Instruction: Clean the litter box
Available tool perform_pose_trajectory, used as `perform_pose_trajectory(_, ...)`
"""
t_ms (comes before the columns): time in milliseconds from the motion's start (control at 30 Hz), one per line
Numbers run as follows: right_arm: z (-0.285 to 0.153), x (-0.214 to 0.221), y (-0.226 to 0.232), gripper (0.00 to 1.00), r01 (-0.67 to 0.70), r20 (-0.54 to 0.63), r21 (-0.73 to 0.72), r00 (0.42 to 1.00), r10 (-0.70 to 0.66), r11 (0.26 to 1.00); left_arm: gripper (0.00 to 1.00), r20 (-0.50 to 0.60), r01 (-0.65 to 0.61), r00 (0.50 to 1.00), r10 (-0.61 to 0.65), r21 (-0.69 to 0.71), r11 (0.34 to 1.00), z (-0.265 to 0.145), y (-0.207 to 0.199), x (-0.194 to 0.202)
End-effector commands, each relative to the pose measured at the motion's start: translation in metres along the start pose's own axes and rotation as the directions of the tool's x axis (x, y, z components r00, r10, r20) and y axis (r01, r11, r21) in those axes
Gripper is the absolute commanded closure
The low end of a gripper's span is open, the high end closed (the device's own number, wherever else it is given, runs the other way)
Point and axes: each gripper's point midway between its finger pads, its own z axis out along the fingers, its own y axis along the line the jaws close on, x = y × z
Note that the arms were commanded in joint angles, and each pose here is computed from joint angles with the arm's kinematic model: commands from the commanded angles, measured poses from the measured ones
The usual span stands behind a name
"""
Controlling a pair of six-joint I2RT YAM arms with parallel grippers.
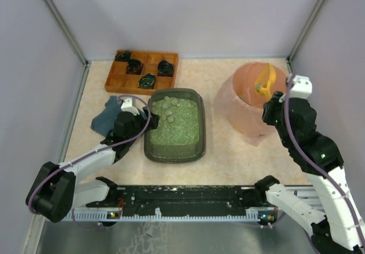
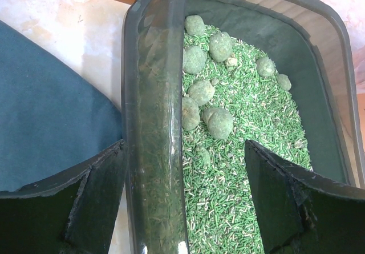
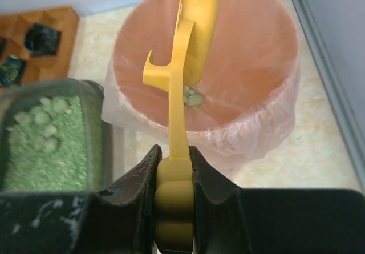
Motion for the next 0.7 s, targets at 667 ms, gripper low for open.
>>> perform_pose_trajectory(667,0.018,-0.029,0.017,1.00,0.390,-0.031,-0.055,0.920,-0.392,0.919,0.13,0.016,-0.005,1.000,0.005,0.032,0.999,0.003,-0.011,-0.010)
